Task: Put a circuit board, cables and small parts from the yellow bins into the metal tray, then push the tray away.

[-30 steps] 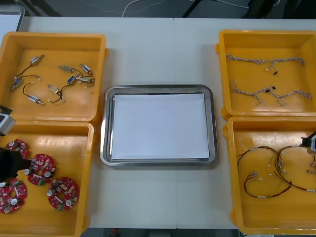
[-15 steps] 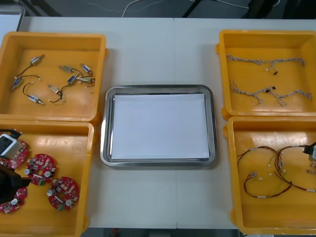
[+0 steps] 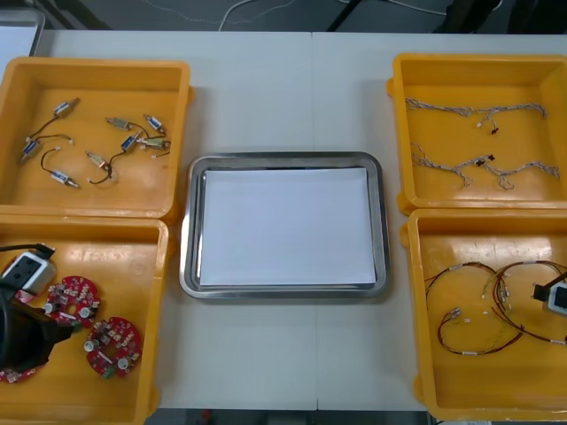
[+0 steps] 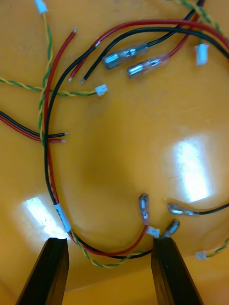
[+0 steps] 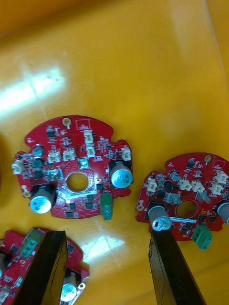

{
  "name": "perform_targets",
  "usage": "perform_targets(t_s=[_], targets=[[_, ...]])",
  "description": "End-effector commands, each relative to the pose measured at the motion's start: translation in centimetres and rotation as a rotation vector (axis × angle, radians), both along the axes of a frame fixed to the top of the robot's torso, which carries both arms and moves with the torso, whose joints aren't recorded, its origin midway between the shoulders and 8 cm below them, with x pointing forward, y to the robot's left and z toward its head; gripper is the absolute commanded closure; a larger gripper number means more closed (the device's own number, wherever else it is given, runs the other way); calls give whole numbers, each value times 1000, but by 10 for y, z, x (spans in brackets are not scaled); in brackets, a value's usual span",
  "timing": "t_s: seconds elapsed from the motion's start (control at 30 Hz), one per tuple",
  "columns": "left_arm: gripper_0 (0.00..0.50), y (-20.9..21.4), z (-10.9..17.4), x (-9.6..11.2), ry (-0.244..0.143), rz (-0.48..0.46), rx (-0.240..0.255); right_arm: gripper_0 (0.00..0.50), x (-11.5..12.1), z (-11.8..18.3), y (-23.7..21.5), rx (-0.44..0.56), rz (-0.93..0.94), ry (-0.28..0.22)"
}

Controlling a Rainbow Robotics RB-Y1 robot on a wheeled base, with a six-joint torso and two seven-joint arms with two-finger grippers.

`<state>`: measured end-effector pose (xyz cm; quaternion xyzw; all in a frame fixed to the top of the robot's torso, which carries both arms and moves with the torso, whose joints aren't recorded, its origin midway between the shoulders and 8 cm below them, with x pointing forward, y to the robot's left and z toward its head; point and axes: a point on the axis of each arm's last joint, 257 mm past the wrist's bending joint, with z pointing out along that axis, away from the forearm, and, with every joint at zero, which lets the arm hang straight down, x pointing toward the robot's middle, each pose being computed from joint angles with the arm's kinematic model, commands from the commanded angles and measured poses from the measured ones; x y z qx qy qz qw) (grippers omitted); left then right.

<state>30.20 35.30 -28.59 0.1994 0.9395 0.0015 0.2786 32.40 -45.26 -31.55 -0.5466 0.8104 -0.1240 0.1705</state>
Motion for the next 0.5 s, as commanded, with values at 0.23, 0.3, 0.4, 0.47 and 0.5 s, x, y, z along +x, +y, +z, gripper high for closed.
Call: perform_targets(t_s=[0.23, 0.3, 0.4, 0.47, 0.5], targets=[[0, -6, -18, 0, 23, -4, 20, 0, -30, -18, -14, -57, 16, 51], [0, -5, -25, 2, 39, 5, 13, 0, -31, -23, -13, -61, 22, 50], [0, -3, -29, 5, 45, 14, 11, 0, -30, -27, -9, -68, 36, 42], [0, -3, -29, 7, 46, 16, 12, 0, -30, -29, -8, -69, 41, 39], [0, -3, -30, 7, 47, 19, 13, 0, -30, -31, -7, -69, 44, 38]])
